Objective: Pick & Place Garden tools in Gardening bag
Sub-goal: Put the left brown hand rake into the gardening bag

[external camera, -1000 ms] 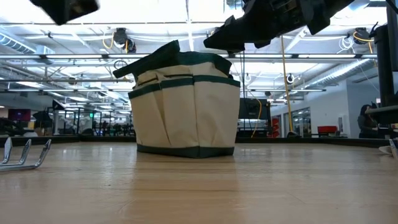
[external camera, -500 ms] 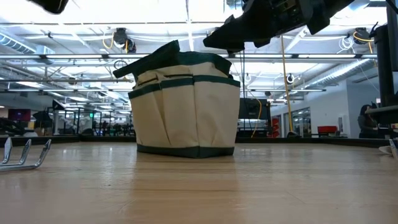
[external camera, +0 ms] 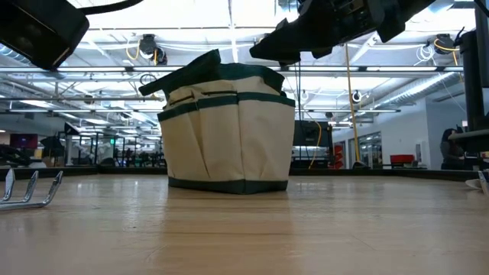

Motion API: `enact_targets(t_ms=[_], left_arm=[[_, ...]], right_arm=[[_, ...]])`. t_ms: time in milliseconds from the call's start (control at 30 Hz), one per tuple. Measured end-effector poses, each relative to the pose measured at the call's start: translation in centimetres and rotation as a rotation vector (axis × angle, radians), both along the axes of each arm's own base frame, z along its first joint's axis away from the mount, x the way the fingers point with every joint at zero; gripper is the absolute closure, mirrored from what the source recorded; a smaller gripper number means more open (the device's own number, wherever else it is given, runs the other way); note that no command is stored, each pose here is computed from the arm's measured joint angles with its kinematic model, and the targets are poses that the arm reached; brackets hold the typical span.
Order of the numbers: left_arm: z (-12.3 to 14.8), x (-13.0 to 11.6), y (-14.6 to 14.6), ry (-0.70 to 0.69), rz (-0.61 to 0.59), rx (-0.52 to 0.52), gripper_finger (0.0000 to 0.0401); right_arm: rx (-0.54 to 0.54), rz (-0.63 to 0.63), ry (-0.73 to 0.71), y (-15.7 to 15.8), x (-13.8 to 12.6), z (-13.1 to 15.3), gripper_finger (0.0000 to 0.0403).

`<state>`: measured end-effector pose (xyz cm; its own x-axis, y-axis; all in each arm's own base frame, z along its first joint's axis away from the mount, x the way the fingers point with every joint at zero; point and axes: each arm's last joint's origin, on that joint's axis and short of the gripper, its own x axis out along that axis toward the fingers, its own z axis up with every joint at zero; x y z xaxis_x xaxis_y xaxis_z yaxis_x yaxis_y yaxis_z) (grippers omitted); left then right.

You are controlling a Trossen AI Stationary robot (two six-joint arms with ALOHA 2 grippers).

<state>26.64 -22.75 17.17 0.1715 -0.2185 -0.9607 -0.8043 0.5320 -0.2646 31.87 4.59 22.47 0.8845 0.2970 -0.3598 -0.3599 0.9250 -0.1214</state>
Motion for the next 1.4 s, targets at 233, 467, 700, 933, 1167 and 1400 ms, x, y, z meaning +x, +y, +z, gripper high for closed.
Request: enact_targets(t_ms=[233, 467, 700, 933, 1167, 1400], left_arm=[[-0.1, 0.3, -0.1, -0.036, 0.019, 0.013, 0.0274], [-0.2, 0.5, -0.2, -0.063, 0.028, 0.024, 0.0274], [-0.2, 0.2, -0.5, -0.047, 0.072, 0.01, 0.0274], [-0.3, -0.2, -0.9, -0.04, 0.116, 0.005, 0.0274], [-0.2, -0.2, -1.0, -0.061, 0.13, 0.025, 0.0274], [-0.3, -0.3, -1.0, -0.063, 0.12, 0.028, 0.0274]], right_arm=[[0.0, 0.0, 0.0, 0.0, 0.0, 0.0, 0.0259], [0.0, 0.0, 0.0, 0.0, 0.0, 0.0, 0.0259], [-0.007, 0.0, -0.002, 0.0, 0.0, 0.0, 0.0259], [-0.019, 0.005, -0.006, 0.0, 0.0, 0.0, 0.0259], [-0.019, 0.021, -0.007, 0.5, -0.1, 0.0, 0.0259], [-0.018, 0.042, -0.015, 1.1, -0.1, 0.1, 0.0259]])
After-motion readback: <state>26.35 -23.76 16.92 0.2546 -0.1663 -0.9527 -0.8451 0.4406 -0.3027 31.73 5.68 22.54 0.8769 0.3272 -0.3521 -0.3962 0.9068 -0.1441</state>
